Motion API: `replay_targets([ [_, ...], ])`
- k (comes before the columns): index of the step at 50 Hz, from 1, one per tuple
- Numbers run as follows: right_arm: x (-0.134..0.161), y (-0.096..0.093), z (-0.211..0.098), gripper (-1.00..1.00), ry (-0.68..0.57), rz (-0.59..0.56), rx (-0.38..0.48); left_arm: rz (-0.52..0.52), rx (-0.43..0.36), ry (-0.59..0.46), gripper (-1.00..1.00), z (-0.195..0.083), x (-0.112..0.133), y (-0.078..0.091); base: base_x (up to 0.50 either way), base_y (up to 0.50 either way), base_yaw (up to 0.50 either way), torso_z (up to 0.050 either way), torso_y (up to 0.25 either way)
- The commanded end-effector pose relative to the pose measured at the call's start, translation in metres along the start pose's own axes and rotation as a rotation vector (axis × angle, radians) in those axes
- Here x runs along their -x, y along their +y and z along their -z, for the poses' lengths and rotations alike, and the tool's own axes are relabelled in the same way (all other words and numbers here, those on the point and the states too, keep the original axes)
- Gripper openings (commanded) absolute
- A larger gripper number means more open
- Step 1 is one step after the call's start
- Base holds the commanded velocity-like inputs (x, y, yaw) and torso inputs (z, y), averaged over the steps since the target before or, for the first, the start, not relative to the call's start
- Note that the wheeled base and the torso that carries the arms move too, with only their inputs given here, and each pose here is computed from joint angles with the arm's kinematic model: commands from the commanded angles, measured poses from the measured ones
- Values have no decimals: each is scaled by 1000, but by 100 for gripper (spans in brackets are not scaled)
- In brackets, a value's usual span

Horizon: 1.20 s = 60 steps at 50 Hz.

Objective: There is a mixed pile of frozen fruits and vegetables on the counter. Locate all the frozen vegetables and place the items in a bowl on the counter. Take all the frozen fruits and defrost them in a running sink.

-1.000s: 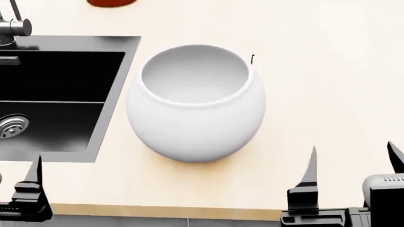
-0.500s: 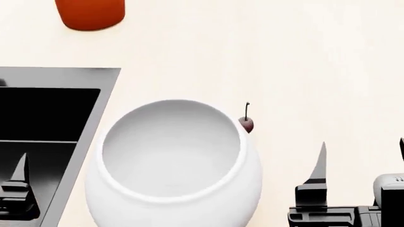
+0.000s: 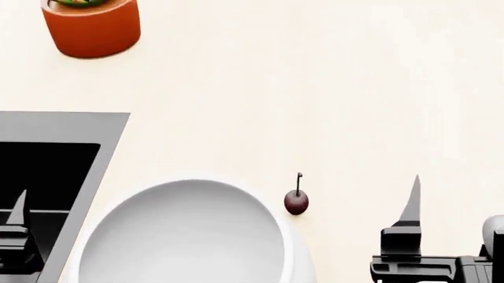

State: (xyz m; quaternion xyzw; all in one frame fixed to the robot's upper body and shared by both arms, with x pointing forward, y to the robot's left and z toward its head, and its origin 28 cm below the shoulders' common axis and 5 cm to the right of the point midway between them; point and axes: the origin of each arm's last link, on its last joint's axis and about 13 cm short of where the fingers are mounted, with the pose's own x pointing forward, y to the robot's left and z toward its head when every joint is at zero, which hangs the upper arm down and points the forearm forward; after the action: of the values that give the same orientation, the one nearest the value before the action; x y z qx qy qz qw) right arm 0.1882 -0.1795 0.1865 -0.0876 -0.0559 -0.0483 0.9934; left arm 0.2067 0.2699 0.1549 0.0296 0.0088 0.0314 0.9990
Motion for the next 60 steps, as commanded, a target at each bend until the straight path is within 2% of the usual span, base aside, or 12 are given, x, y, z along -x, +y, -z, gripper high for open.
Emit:
replay_targets([
  [1,-17,-5,-19,100,3,-23,-37,-11,12,2,100,-1,-1,4,0,0,0,0,0],
  [4,-40,-9,-28,100,46,-55,-15,-11,16,14,100,-2,0,4,0,0,0,0,0],
  [6,-52,-7,-32,100,104,-132,-109,-14,16,14,100,-2,1,6,0,0,0,0,0],
  [7,-57,-6,-36,100,124,-197,-209,-13,14,16,100,-2,1,6,0,0,0,0,0],
  [9,-68,-6,-41,100,146,-158,-142,-18,17,18,100,-3,1,7,0,0,0,0,0],
  [13,-90,2,-42,100,240,-258,-157,-15,15,21,100,-3,1,7,0,0,0,0,0],
  [16,-103,11,-41,100,329,-412,-257,-16,15,22,100,-3,2,7,0,0,0,0,0],
  [23,-134,24,-41,100,518,-553,-259,-23,-2,34,100,-1,2,8,0,0,0,0,0],
  [28,-146,30,-38,100,577,-564,-252,-28,-4,34,100,-2,3,9,0,0,0,0,0],
  [33,-164,39,-35,100,687,-579,-334,-23,-4,38,100,-2,3,9,0,0,0,0,0],
  [37,-174,44,-40,100,746,-595,-285,-33,2,34,100,-5,6,13,0,0,0,0,0],
  [60,-195,55,-7,100,938,-573,-298,-22,-2,32,100,-7,7,14,0,0,0,0,0],
])
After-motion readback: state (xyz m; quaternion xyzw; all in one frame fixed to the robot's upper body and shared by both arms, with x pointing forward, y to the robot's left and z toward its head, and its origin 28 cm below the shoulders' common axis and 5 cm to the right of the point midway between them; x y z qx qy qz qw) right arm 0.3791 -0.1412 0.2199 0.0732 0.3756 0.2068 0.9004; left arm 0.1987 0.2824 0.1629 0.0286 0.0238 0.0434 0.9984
